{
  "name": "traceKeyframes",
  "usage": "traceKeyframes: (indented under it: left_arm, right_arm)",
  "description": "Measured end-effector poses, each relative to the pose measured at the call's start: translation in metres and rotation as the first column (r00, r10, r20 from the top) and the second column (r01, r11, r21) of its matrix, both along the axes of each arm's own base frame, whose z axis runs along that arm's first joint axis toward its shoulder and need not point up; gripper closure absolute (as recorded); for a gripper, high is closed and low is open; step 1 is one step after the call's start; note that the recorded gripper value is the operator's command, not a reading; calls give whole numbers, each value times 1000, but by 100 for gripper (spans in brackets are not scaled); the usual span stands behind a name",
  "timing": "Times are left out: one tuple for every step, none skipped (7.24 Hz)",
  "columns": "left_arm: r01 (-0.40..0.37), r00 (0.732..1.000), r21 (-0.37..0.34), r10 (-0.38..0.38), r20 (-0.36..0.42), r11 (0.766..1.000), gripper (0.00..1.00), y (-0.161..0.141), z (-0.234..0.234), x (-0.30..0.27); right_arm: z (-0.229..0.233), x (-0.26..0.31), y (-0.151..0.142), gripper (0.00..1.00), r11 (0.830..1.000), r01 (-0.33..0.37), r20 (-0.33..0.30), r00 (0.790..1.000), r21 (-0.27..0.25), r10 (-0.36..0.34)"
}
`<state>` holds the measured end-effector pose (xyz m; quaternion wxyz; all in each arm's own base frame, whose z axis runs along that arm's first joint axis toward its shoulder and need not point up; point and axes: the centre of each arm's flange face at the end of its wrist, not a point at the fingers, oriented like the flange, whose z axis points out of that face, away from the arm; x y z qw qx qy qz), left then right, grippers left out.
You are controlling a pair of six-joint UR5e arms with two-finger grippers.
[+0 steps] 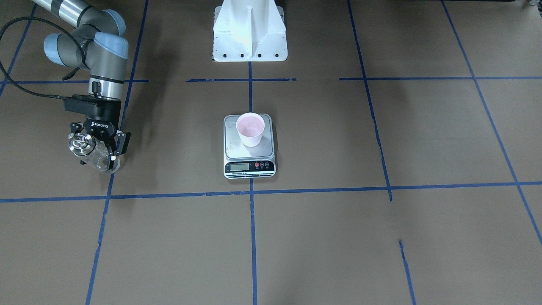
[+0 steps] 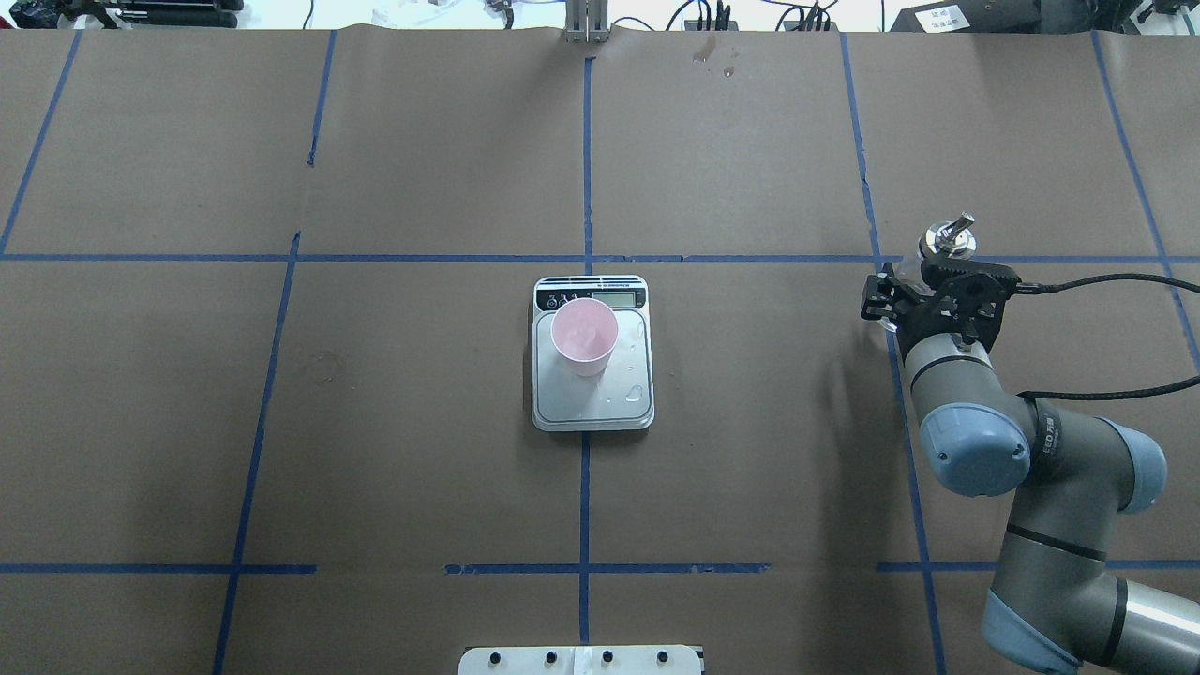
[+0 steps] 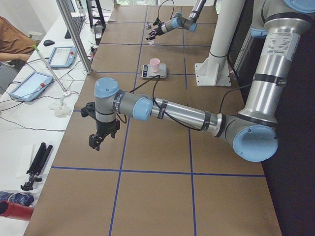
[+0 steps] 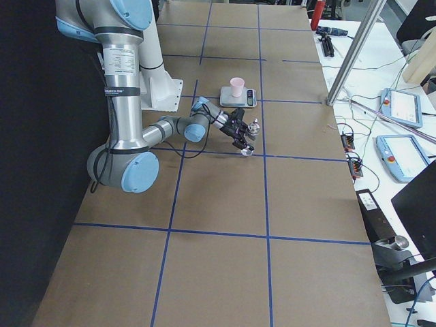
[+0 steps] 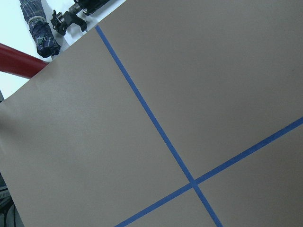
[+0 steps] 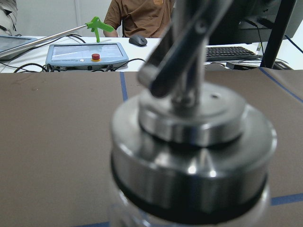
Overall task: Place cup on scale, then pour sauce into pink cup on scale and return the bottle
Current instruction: 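Hold the upright bottle above its original spot with the right gripper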
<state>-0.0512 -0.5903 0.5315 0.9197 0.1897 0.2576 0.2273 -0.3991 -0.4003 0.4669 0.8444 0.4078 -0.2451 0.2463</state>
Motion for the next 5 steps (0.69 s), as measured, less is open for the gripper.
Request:
traceKeyframes:
  left_arm:
    - [0, 1000, 0, 0, 0, 1000, 0, 0, 0, 0]
    - [0, 1000, 0, 0, 0, 1000, 0, 0, 0, 0]
    - [0, 1000, 0, 0, 0, 1000, 0, 0, 0, 0]
    - [0, 1000, 0, 0, 0, 1000, 0, 0, 1, 0]
    - [0, 1000, 0, 0, 0, 1000, 0, 0, 1, 0]
  right_arm:
    - [-2, -1, 2, 100, 1000, 17, 13, 1000, -12, -17]
    - [-4, -2, 3, 100, 999, 30, 24, 999, -20, -29]
    - [-5, -3, 4, 100, 999, 36, 29, 999, -23, -35]
    - [-5, -3, 5, 100, 999, 39, 29, 999, -25, -38]
    - [-4, -4, 6, 100, 999, 40, 29, 999, -25, -39]
